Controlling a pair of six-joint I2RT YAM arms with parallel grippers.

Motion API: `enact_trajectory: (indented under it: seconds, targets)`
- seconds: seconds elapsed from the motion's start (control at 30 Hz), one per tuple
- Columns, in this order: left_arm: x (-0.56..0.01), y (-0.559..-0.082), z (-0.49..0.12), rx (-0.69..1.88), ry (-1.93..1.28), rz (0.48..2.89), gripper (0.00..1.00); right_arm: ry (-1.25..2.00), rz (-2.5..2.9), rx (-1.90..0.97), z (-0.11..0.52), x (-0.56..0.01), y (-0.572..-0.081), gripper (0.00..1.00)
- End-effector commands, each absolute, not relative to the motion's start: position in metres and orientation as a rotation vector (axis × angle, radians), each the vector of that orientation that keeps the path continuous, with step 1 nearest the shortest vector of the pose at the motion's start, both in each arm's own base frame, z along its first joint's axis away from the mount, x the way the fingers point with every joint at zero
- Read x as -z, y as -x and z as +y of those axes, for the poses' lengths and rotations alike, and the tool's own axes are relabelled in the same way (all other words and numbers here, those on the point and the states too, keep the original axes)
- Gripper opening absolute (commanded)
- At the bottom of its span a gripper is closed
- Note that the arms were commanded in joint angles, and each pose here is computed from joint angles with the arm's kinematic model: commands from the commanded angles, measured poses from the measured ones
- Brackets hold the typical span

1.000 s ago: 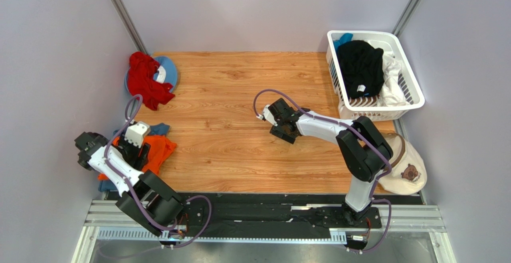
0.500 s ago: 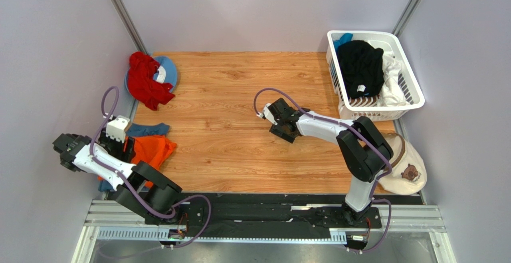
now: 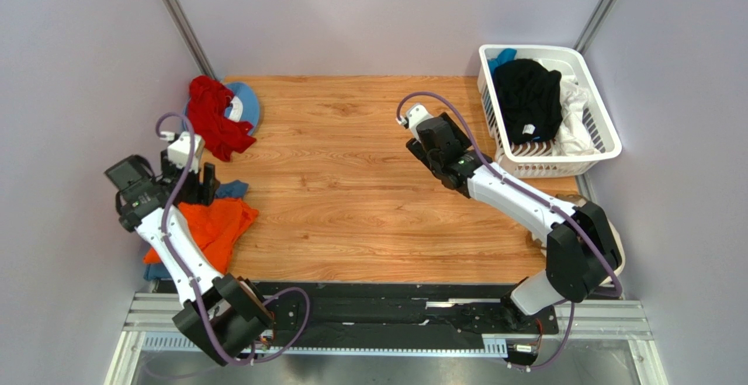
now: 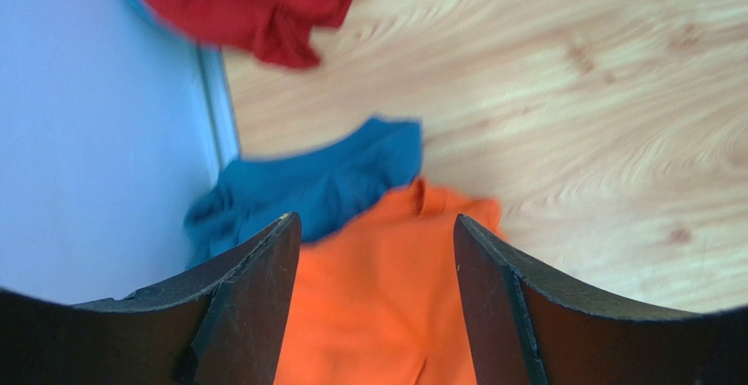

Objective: Fold and stack the t-shirts
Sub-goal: Reset both grippers

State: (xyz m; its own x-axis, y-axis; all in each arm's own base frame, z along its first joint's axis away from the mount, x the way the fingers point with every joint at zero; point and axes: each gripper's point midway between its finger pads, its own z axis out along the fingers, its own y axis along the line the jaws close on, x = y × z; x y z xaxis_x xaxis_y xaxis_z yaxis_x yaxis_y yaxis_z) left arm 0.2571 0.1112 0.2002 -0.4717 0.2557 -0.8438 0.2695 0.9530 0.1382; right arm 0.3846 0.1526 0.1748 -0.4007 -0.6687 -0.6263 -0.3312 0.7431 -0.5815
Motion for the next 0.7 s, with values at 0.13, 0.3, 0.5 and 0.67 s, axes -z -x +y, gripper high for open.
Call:
enact_trajectory:
  seconds: [0.13, 0.3, 0.5, 0.67]
  targets:
    - [-0.238, -0.339, 0.091, -0.049, -0.157, 1.976, 0.73, 0.365, 1.807, 0.491, 0.131, -0.266, -0.397, 0.72]
    - [-0.246, -0.378, 0.065, -0.089, -0.177, 1.948, 0.73, 0.246, 1.706, 0.472, 0.125, -0.303, -0.401, 0.72]
    - [-0.246, -0.417, 0.018, -0.054, -0.251, 1.969, 0.73, 0.132, 1.622, 0.427, 0.12, -0.336, -0.407, 0.7]
    - [-0.252, -0.434, 0.001, -0.028, -0.256, 1.96, 0.73, 0.107, 1.634, 0.433, 0.117, -0.335, -0.409, 0.68]
